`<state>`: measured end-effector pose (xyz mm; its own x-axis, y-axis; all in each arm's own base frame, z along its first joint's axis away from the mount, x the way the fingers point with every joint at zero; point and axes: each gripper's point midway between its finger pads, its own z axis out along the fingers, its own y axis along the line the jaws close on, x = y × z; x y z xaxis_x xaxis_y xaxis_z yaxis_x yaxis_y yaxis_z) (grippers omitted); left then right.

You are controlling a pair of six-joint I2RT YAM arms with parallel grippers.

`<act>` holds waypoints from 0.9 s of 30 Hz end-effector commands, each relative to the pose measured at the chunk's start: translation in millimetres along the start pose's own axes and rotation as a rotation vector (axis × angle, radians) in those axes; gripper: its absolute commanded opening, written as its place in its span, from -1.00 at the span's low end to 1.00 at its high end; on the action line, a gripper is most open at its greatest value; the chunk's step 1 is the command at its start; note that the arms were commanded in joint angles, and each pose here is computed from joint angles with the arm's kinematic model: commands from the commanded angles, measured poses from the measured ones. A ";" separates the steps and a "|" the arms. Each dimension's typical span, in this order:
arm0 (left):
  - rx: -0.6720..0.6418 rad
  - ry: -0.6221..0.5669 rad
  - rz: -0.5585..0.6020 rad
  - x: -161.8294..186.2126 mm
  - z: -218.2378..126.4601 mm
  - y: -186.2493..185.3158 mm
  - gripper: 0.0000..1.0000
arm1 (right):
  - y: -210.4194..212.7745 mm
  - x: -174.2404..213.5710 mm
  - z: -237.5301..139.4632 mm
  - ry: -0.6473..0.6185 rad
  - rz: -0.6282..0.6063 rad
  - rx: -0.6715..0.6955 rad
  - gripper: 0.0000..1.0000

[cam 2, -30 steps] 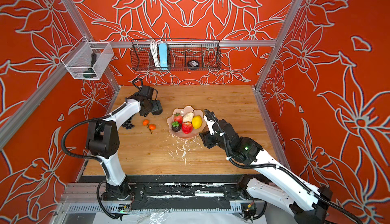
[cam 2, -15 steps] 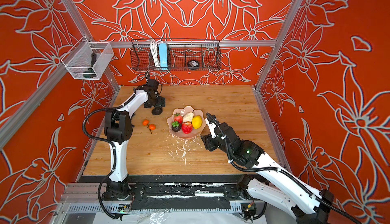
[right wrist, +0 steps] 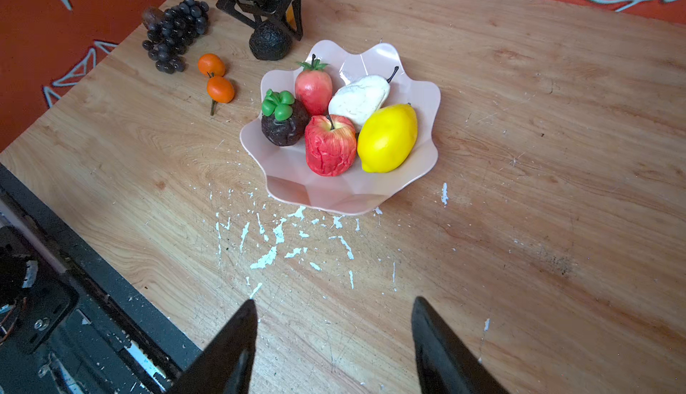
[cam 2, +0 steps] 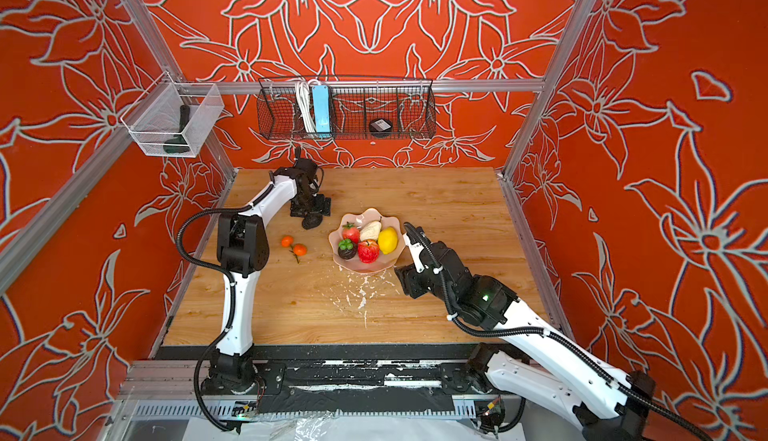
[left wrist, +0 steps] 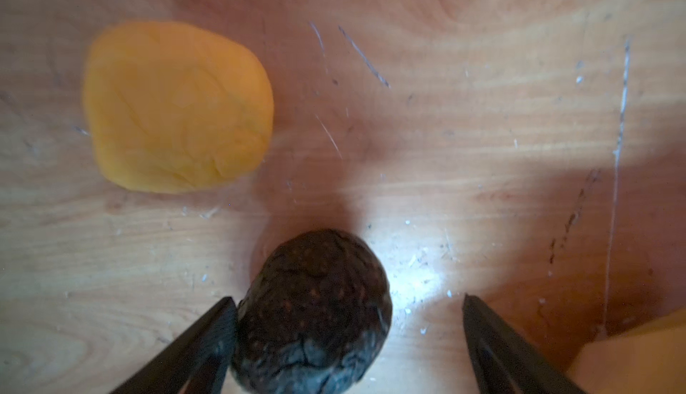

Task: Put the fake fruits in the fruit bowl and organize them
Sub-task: 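Lower the left gripper around the dark textured avocado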

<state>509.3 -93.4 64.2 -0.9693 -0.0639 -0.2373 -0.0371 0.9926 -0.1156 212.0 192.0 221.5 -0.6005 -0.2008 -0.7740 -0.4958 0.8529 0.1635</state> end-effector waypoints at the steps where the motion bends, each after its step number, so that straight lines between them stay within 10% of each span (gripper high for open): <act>1: -0.016 0.055 0.018 17.9 -11.0 -8.5 0.86 | 2.7 6.6 4.6 0.020 0.019 -0.013 0.33; 27: -0.112 0.094 -0.089 14.4 19.9 2.9 0.38 | 2.1 9.8 1.8 0.030 0.039 -0.015 0.33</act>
<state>505.6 -94.6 45.8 -0.9769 -0.1267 -0.1721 -0.1220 0.9918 -0.0377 210.0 194.1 218.1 -0.6211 -0.1876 -0.7609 -0.4896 0.8510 0.1899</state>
